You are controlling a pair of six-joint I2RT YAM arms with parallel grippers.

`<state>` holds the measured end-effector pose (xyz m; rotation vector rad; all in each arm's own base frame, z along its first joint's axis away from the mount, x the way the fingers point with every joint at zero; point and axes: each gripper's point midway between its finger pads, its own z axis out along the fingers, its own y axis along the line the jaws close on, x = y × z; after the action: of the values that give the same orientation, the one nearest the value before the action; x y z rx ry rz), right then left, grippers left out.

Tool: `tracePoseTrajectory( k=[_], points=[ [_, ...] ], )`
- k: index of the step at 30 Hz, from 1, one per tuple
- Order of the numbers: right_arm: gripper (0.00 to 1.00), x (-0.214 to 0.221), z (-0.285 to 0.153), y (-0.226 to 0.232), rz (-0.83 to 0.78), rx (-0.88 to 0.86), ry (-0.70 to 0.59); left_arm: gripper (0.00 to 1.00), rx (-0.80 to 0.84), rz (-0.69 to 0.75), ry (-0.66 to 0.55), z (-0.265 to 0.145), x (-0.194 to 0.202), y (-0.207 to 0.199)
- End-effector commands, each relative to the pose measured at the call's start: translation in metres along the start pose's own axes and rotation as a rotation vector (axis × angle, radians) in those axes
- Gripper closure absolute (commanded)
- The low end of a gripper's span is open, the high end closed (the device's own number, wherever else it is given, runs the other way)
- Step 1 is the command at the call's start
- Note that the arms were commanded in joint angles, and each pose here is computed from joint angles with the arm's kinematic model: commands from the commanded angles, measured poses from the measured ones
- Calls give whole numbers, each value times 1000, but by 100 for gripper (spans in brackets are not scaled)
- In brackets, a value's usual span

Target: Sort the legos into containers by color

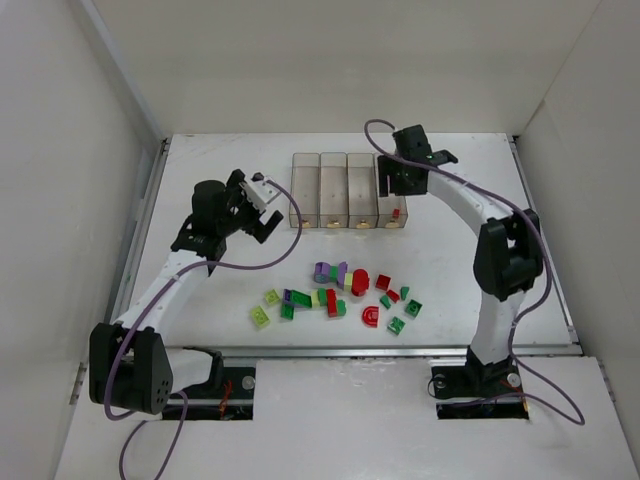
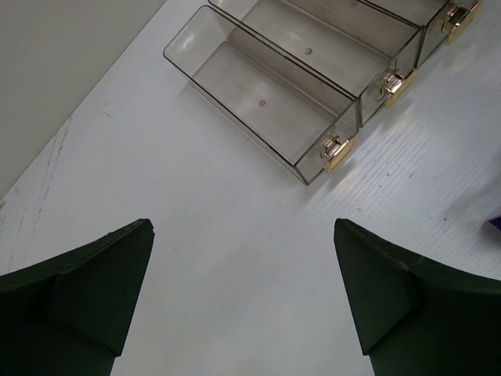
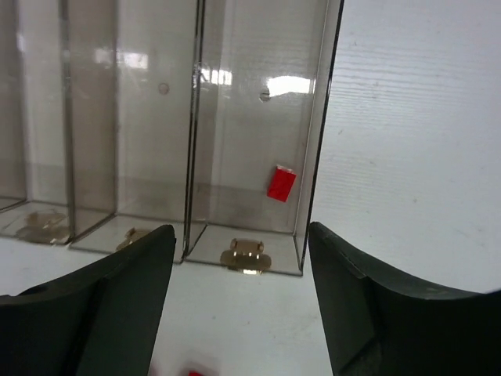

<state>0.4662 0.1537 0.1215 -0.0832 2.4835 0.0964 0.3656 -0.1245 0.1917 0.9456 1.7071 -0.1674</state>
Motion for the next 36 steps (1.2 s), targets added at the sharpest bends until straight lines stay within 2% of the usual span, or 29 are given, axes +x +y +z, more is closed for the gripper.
tracePoseTrajectory(
  k=[1,5,6,8,11,12,15,19,26,31,36],
  points=[
    [26,-31,-66,11,-42,-81,-127,1,17,30,-47,-5,-12,-4],
    [26,33,-95,31,-177,-132,-49,1,21,26,-39,-5,-9,-7],
    [26,70,-91,30,-212,-137,31,1,26,22,-31,-4,-4,-9],
    [26,106,-102,37,-225,-183,100,1,27,12,-30,-2,-3,-9],
    [34,159,-104,44,-211,-200,209,1,32,-1,-22,0,0,-10],
    [42,163,-109,56,-250,-216,200,1,32,-1,-22,0,0,-10],
    [48,169,-108,73,-300,-232,214,1,39,0,-28,3,0,-11],
    [48,184,-92,69,-341,-178,308,1,34,3,-35,3,-2,-10],
    [33,203,-81,56,-399,-133,392,1,21,17,-36,0,0,-10],
    [32,208,-68,60,-414,-131,431,1,21,17,-36,-2,2,-11],
    [32,203,-60,63,-429,-149,411,1,17,21,-43,-3,-1,-10]
  ],
)
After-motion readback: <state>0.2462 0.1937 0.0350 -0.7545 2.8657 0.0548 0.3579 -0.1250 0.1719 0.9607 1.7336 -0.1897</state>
